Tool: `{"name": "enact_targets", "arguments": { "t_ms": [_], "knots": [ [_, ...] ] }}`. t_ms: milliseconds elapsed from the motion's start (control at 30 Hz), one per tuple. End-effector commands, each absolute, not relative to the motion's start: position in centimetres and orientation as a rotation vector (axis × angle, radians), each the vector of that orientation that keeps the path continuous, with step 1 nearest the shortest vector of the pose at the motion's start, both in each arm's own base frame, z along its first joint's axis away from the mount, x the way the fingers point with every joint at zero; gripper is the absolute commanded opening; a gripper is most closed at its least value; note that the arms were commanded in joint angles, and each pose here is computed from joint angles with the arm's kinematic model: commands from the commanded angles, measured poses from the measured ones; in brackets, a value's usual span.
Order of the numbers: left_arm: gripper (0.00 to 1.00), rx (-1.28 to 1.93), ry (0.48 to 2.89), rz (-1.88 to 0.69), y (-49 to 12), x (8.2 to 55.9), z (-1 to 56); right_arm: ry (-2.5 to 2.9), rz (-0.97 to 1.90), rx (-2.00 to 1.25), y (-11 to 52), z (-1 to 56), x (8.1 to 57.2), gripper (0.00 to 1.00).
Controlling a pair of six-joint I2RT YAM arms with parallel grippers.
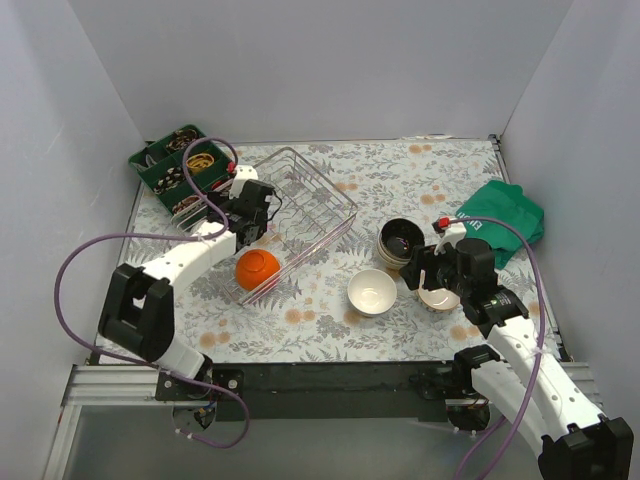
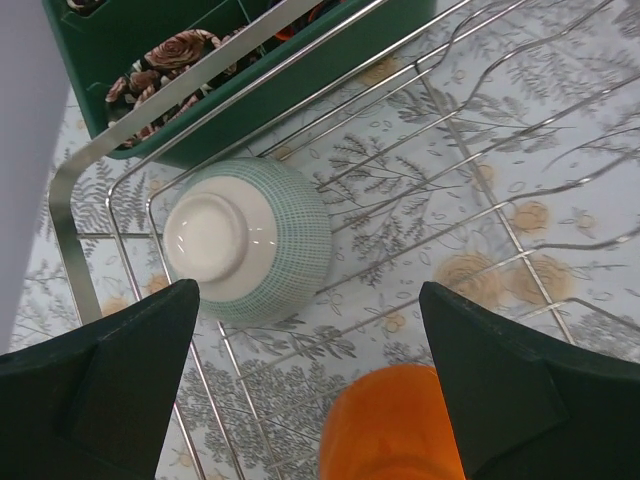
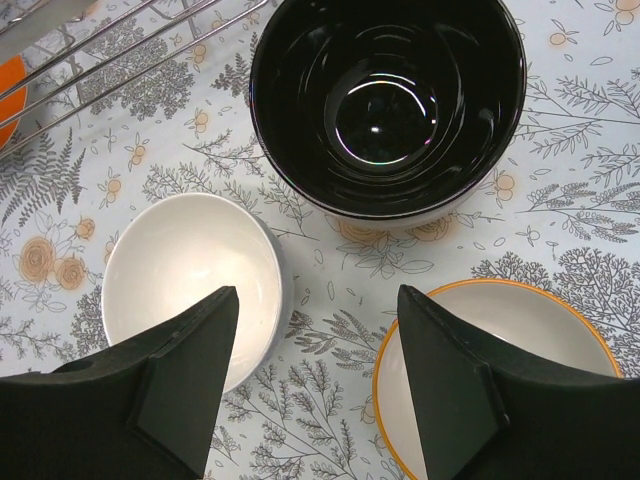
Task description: Unload the bowls from the dish rack
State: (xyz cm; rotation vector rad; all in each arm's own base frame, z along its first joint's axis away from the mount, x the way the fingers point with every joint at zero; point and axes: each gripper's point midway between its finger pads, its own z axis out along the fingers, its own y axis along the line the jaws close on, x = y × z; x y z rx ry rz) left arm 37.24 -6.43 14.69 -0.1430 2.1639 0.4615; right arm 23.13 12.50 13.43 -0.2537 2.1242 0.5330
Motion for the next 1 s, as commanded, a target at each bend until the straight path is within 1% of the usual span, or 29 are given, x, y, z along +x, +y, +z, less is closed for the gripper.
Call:
{"name": "enact_targets", "arguments": {
  "t_ms": [0, 300, 533, 967],
  "knots": [
    [0.93, -0.086, 2.132, 0.688, -4.2, 38.5, 15.3, 2.066, 0.559, -0.274, 13.0, 14.5, 23.5, 0.73],
    [0.95, -0.02, 2.192, 0.852, -2.7, 39.3, 12.2, 2.066, 0.577, -0.285, 13.2, 14.3, 23.4, 0.73],
    [0.98, 0.016, 2.21, 0.907, -2.3, 39.8, 10.7, 2.062, 0.583, -0.29, 13.3, 14.4, 23.3, 0.73],
    [0.98, 0.085, 2.26, 1.055, -1.1, 38.7, 7.6, 2.066, 0.584, -0.293, 13.4, 14.2, 23.3, 0.73]
  ]
}}
